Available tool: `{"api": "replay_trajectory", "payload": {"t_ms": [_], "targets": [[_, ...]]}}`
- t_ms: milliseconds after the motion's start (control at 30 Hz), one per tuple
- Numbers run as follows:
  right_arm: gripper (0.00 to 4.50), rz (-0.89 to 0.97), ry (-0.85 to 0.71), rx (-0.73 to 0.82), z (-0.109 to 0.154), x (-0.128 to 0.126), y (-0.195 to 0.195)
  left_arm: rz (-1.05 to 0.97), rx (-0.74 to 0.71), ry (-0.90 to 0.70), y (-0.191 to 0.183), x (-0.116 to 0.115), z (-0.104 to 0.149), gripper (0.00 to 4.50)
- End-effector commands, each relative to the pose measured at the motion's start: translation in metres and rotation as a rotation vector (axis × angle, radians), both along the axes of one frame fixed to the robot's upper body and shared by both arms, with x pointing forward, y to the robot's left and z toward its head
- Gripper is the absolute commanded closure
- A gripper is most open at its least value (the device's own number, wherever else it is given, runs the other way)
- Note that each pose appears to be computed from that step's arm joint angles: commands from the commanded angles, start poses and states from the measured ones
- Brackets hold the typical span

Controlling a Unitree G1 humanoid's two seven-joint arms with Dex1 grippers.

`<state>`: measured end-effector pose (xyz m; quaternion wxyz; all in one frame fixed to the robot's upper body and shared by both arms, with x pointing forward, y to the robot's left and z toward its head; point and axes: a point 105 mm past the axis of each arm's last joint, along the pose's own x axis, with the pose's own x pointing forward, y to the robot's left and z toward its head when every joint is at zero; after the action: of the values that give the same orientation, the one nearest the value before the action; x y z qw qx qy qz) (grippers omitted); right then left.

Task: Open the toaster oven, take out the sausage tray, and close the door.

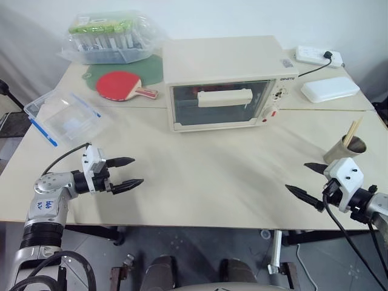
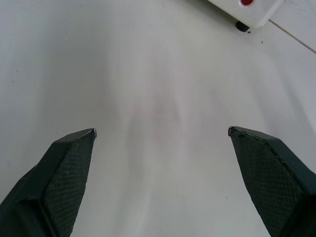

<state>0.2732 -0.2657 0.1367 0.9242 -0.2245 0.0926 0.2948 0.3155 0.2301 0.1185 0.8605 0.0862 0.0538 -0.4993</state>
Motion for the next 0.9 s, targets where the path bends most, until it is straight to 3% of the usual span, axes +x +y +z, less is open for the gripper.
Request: {"api": "replay_trajectory", "payload": {"t_ms": [33,300,433,600,900], "targets": [[0.01,0.038,-0.035,-0.01,0.011,0.003,0.011,-0.006,0.025,-0.048,0.0,-0.001,0.009,0.0],[0.01,0.204,-0.097,0.042,0.05,0.027,0.066,0.016,-0.081,-0.126,-0.017,0.009,0.035,0.0],[0.01,0.312,-0.163,0.027,0.068,0.064,0.093,0.041,-0.211,-0.212,-0.034,0.023,0.063,0.0],[0.01,0.381,-0.231,0.007,0.089,0.101,0.111,0.033,-0.243,-0.206,-0.043,0.016,0.063,0.0],[0.01,0.488,-0.3,-0.023,0.113,0.128,0.136,0.074,-0.293,-0.238,-0.044,0.006,0.066,0.0]]}}
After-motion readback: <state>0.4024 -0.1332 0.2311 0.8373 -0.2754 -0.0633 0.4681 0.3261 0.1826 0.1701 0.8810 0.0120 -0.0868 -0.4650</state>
